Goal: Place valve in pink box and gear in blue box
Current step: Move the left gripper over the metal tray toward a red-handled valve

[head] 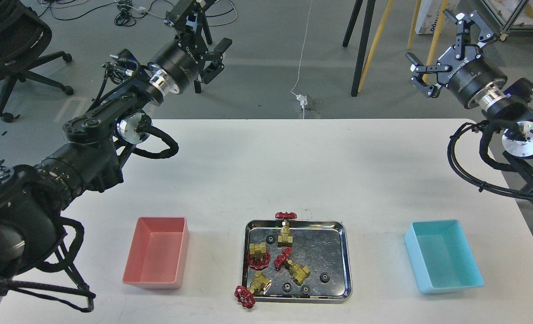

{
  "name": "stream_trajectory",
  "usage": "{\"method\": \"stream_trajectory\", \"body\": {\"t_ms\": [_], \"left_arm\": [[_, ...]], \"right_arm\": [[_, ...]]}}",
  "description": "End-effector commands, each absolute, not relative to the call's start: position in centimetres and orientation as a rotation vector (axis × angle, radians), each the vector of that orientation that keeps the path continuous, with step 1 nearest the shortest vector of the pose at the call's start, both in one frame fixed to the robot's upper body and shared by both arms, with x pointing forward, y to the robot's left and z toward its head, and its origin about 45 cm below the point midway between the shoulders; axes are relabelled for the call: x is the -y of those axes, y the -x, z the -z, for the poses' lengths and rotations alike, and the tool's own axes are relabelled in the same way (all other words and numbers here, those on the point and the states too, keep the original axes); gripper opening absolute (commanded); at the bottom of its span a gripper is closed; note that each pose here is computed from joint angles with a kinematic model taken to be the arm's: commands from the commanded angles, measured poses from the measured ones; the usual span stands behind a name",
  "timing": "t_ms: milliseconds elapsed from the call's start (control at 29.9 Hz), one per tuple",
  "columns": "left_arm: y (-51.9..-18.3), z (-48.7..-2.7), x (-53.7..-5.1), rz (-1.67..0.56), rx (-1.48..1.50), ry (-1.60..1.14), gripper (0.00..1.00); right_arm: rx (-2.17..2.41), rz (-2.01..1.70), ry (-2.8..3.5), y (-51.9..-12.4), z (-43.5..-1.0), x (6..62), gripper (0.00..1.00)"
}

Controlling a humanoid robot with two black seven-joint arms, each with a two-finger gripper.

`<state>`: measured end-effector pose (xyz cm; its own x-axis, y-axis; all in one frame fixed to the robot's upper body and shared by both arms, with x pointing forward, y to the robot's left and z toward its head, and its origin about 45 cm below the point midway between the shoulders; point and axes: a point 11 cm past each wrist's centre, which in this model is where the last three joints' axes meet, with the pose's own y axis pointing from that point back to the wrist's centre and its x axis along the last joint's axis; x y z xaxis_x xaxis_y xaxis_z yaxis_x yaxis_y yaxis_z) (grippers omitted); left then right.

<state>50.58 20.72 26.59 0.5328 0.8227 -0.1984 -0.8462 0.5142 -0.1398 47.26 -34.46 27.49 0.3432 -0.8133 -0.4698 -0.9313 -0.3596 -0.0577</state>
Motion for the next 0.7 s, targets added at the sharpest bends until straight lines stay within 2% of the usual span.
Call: {"method": "stream_trajectory", "body": {"t_ms": [0,100,201,368,468,535,668], "left_arm": [[-50.6,-26.6,-22.4,-1.036,-0.109,0.235,1.0],[-50.8,-27.1,-22.6,-1.041,-0.104,0.245,1.0],[-51.0,-27.3,-23.3,-1.07,-0.12,0.282,1.0],[-50.8,-27.3,-21.9,-1.064,-0.181,0.372,1.0],[-49.6,-26.9,-19.4,-0.977,-0.206,0.38,1.0],[-49.0,-28.8,-19.3,-0.914,-0.177,0.399,1.0],[-47.2,-33.1,-18.4,-0.764,-0.044,0.369,1.0]], "right_arm": [[-1.55,-0.542,2.292,-47.1,-26.9,34.3,1.0],[-1.535,-0.527,2.257,-47.4,-27.8,34.4,1.0],[-1.487,-0.47,2.163,-48.3,-31.1,35.0,1.0],[-1.393,-0.248,2.215,-50.3,-40.8,33.9,1.0],[-1.425,-0.068,2.329,-50.6,-46.4,34.3,1.0],[-1.414,0.017,2.428,-50.6,-49.3,32.8,1.0],[-1.439,0.059,2.534,-50.8,-50.7,31.6,1.0]]}}
